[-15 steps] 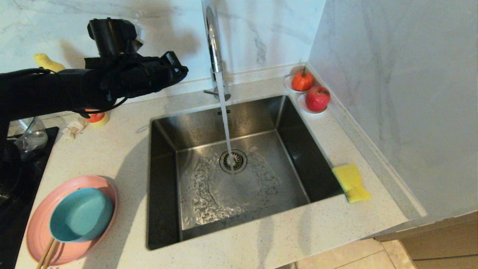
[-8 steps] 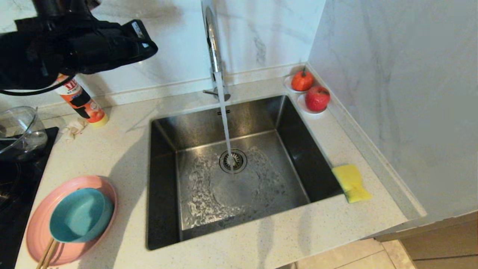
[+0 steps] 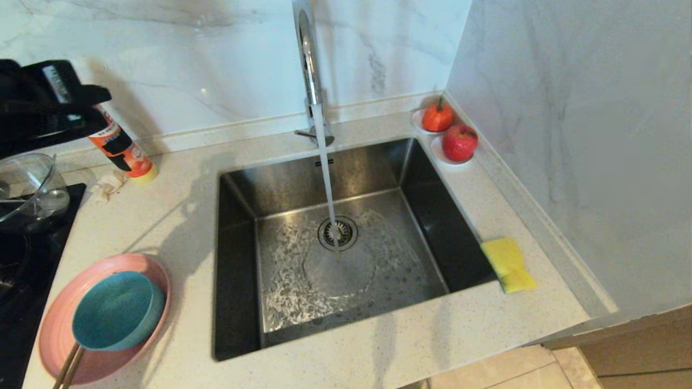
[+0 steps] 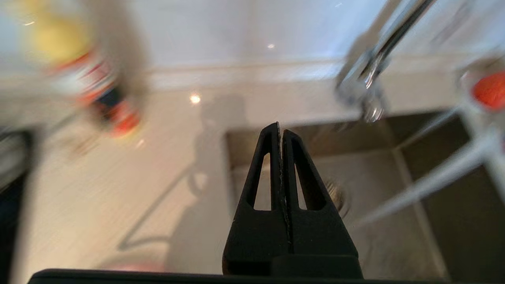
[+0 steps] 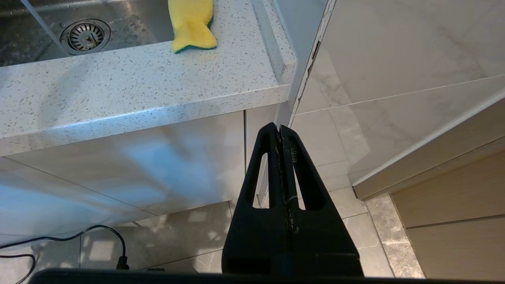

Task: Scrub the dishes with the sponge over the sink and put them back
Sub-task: Rinse the chopsticks

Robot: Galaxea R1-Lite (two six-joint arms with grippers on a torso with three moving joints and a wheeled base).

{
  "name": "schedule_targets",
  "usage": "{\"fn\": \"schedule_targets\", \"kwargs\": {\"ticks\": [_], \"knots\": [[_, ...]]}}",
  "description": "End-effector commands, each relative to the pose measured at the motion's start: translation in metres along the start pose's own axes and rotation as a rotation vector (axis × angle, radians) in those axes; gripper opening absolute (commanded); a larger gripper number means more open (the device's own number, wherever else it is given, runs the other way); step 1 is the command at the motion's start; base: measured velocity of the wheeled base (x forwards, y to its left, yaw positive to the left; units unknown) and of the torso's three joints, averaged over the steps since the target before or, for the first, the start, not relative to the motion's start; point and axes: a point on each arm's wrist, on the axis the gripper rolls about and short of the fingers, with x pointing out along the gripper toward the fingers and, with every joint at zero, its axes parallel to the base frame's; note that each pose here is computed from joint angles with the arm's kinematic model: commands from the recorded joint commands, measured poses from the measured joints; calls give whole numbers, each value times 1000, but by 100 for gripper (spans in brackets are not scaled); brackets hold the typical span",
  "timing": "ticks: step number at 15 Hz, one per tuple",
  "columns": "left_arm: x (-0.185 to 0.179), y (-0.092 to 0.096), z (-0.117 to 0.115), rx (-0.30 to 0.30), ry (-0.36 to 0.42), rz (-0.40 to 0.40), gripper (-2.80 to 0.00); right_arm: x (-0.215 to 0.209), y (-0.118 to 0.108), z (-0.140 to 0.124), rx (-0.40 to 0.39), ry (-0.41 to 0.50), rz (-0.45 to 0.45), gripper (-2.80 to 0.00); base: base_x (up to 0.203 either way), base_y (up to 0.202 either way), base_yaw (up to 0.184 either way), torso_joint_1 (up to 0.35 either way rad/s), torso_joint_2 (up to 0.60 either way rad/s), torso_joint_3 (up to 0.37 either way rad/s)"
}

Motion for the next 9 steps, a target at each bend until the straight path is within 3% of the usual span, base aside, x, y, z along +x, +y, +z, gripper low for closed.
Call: {"fn": "schedule_targets", "kwargs": {"ticks": [1,6,9], "knots": [[-77,17,-13,-5,-71,6,-280,0,0,0,1,0,0,-280,0,0,0,0,0,0],[-147,38,-78,15,-64,32,-280,0,0,0,1,0,0,-280,0,0,0,0,0,0],[-170,48,-115,47,-63,121,-280,0,0,0,1,0,0,-280,0,0,0,0,0,0]]}}
